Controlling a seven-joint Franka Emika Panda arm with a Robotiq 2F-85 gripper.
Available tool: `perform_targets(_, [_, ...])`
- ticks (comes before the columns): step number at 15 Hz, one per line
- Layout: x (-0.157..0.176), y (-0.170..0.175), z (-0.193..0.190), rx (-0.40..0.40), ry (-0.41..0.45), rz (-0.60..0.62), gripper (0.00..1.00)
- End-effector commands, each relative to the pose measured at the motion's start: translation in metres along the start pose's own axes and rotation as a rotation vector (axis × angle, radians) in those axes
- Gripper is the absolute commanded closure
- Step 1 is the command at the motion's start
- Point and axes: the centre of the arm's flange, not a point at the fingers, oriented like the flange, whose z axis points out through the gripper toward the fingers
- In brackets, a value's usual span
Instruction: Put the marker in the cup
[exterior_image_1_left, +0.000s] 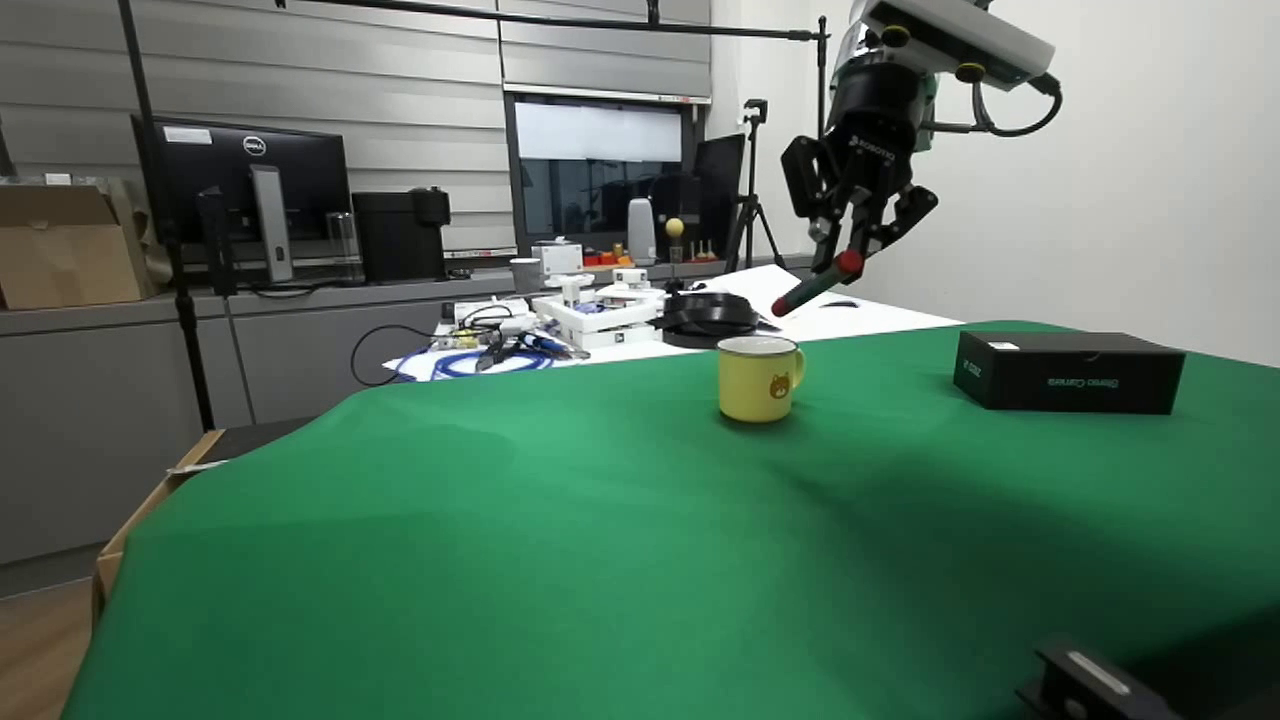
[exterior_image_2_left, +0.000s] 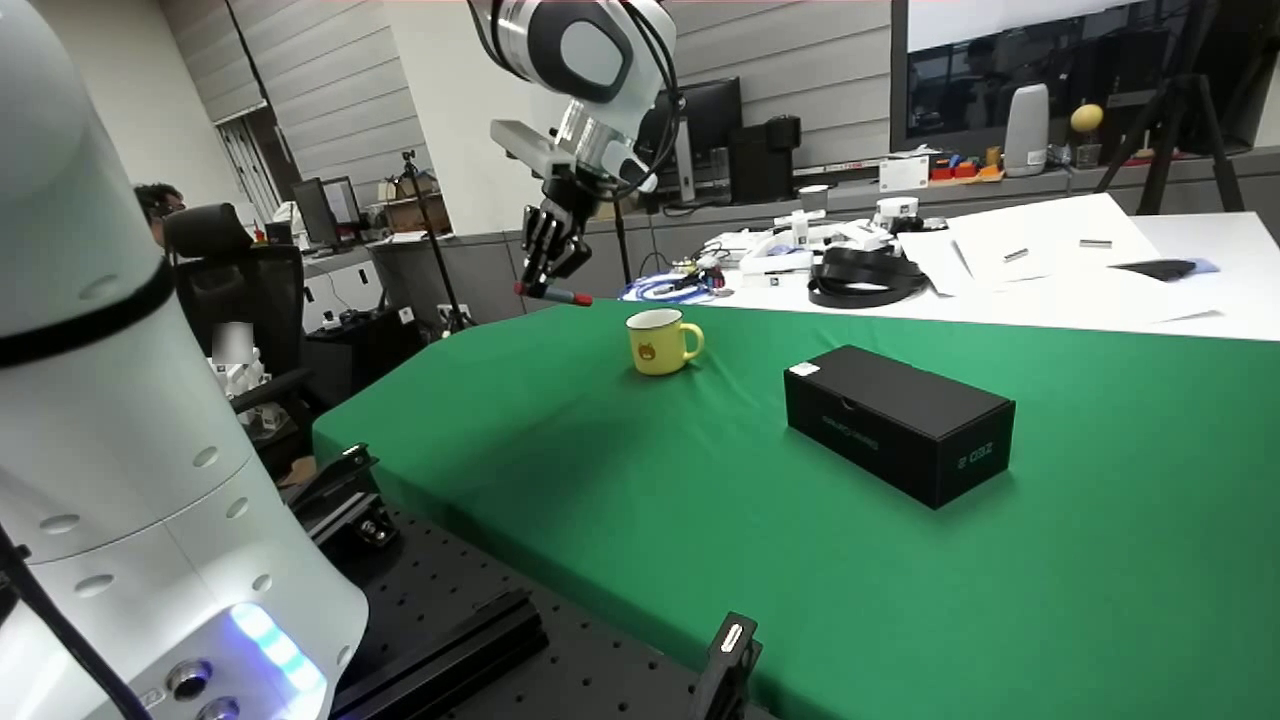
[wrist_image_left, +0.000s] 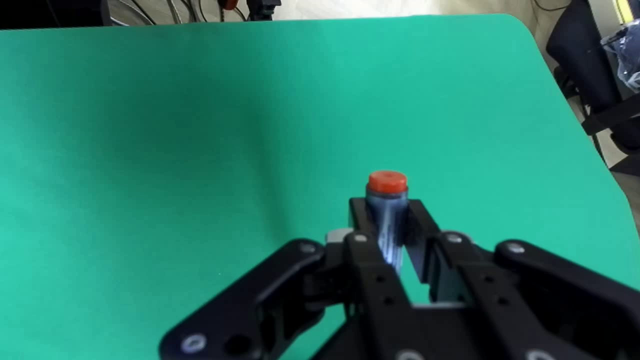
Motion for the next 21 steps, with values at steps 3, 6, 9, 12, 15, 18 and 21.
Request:
perform_targets(3, [-0.001, -0.004, 0.002, -0.004, -0.003, -0.007, 0.78])
perform_targets(6, [-0.001, -0.003, 0.002, -0.004, -0.003, -0.006, 0.78])
perform_targets(9, [0.011, -0.007, -0.009, 0.005, 0.002, 0.021, 0.95])
perform_targets(12, [0.028, -0.009, -0.027, 0.041, -0.06, 0.077, 0.95])
perform_targets(15, [0.041, -0.012, -0.045, 0.087, -0.06, 0.122, 0.95])
perform_targets(18, [0.056, -0.017, -0.062, 0.156, -0.029, 0.172, 0.95])
perform_targets(21, [0.071, -0.018, -0.078, 0.236, -0.031, 0.238, 0.95])
